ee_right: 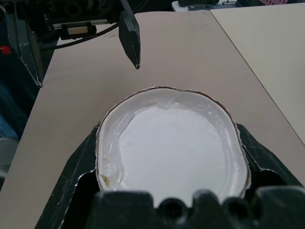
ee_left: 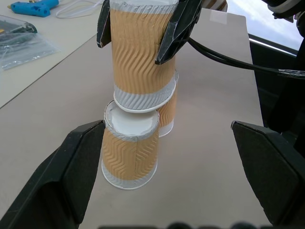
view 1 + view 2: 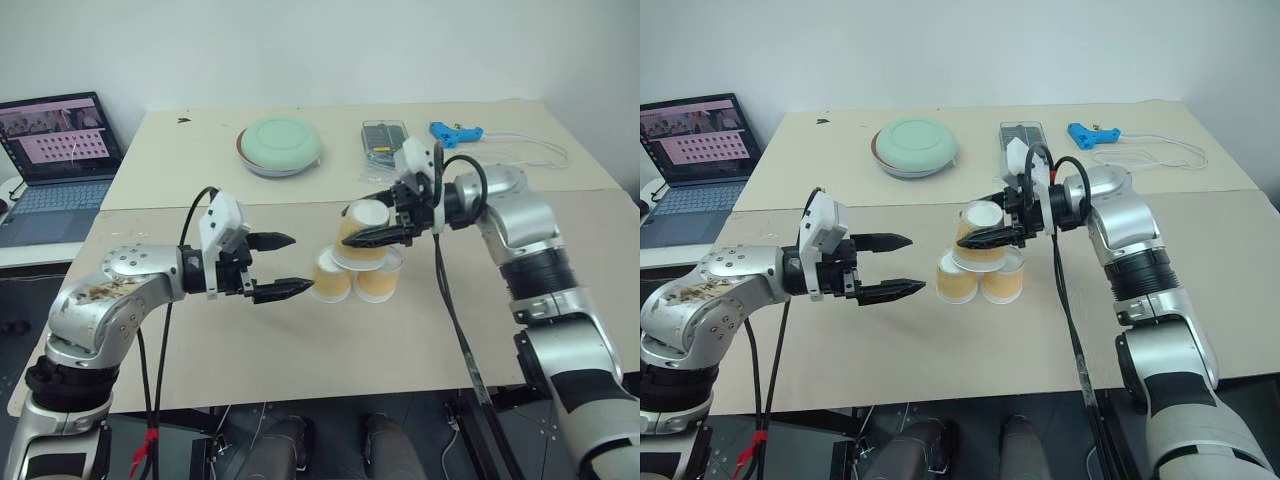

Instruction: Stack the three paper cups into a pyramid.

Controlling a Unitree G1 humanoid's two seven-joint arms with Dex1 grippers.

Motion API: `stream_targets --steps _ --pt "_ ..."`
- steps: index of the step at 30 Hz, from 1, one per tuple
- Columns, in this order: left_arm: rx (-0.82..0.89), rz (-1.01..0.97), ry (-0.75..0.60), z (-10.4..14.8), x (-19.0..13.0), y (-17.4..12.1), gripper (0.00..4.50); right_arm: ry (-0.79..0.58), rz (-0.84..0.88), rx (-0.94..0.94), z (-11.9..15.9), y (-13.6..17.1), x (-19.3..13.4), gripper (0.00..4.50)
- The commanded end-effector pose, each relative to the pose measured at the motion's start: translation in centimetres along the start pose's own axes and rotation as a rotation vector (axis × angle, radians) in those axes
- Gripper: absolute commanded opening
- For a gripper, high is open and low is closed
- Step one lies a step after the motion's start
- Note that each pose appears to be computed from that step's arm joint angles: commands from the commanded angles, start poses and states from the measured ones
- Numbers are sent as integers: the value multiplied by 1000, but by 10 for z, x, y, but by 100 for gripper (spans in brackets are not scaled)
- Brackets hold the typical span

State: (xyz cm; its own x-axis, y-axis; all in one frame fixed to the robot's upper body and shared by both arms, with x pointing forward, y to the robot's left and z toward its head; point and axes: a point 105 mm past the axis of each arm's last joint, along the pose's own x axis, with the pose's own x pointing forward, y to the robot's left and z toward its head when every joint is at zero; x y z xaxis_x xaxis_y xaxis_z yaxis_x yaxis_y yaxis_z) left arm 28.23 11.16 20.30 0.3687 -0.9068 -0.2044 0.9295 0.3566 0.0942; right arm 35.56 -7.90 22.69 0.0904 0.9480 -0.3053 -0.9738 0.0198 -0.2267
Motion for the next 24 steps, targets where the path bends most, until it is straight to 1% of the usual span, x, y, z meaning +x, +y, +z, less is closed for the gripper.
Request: stream_targets --steps 1,7,12,18,24 --pt "43 5 -30 13 -5 -2 450 -14 -28 -67 13 -7 -4 299" --pt "42 6 -27 13 -5 -1 450 -10 -43 -61 9 -10 -4 299" --pt "43 7 -26 13 -6 0 450 -11 -52 -62 9 -11 -5 445" --pt "43 6 -27 13 -5 1 450 -20 -56 -70 13 -12 -6 445" --pt "42 6 -26 13 -4 3 450 -45 -52 -106 30 -8 -14 445"
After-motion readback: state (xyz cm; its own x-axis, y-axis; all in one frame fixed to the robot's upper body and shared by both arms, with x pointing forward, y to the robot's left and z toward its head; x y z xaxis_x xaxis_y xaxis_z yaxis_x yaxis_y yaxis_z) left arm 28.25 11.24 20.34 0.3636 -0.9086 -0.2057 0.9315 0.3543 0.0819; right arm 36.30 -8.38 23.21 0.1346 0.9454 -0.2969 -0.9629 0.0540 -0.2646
